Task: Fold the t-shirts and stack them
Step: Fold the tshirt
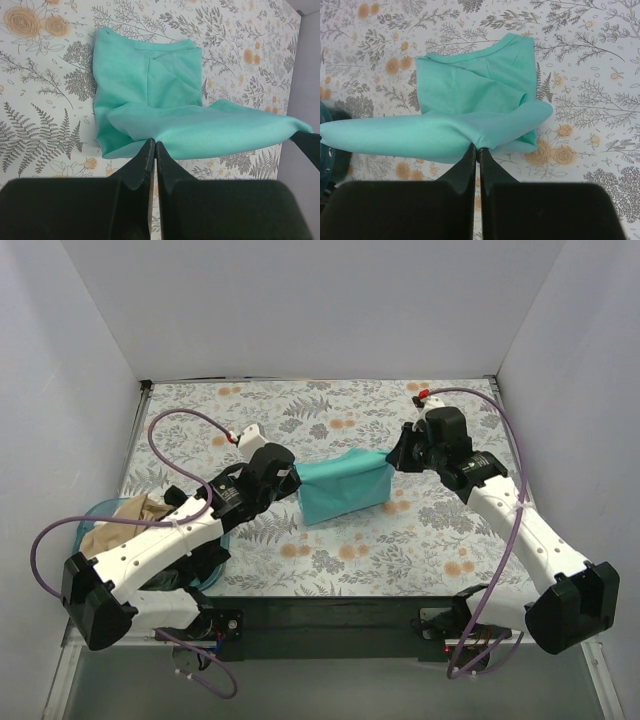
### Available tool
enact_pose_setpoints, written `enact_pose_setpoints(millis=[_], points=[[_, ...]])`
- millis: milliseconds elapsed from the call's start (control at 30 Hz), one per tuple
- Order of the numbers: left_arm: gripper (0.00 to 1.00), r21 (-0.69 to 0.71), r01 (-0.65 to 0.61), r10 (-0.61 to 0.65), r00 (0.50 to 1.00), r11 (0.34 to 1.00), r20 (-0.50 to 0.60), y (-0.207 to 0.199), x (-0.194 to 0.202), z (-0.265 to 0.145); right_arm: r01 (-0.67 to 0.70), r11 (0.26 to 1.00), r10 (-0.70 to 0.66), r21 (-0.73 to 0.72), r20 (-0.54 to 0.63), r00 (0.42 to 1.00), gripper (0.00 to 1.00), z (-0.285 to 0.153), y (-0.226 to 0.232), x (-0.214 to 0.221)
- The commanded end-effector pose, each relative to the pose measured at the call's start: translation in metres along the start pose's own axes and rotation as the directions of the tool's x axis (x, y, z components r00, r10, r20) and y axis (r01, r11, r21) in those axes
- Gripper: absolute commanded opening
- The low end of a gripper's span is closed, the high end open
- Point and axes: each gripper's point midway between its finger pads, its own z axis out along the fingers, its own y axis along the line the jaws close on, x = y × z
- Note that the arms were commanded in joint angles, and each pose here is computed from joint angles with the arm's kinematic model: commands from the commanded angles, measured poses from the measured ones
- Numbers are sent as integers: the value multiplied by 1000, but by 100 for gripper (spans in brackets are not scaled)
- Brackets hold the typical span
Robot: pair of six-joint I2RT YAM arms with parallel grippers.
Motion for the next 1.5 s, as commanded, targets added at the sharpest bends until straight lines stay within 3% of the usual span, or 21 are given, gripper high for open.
enact_pose_setpoints(millis=[0,633,1200,1233,1267,1300,1333,1367,1400,1433,1467], points=[[0,18,-7,6,998,1000,64,-13,-28,-2,36,995,-29,-88,81,996,1,0,16,-38],[0,-95,15,-8,997,995,77,8,-64,67,-74,969,59,-238,-70,996,1,70,0,-34],[0,-212,2,-7,1000,977,-23,44,-77,191,-153,961,109,-232,-193,975,1,178,-52,-37],[0,-224,5,-10,1000,975,-24,49,-78,198,-143,961,101,-238,-182,978,3,182,-50,-44],[0,-242,-1,-9,999,970,-43,56,-73,208,-142,961,100,-237,-183,978,13,186,-52,-44],[5,-236,-12,-2,998,972,-56,55,-73,211,-135,962,89,-239,-193,977,19,193,-56,-40],[17,-223,-10,-1,999,975,-50,50,-79,214,-122,961,78,-247,-181,980,24,197,-54,-46],[40,-225,-16,4,999,974,-51,50,-79,217,-118,962,76,-247,-176,981,32,200,-56,-49],[52,-223,-28,16,998,974,-59,50,-78,221,-125,960,78,-249,-190,979,37,205,-57,-46],[59,-207,-31,21,999,978,-50,42,-85,220,-123,959,74,-257,-191,979,41,205,-56,-49],[66,-198,-33,23,998,980,-55,40,-87,220,-109,956,63,-271,-173,983,55,204,-52,-61]])
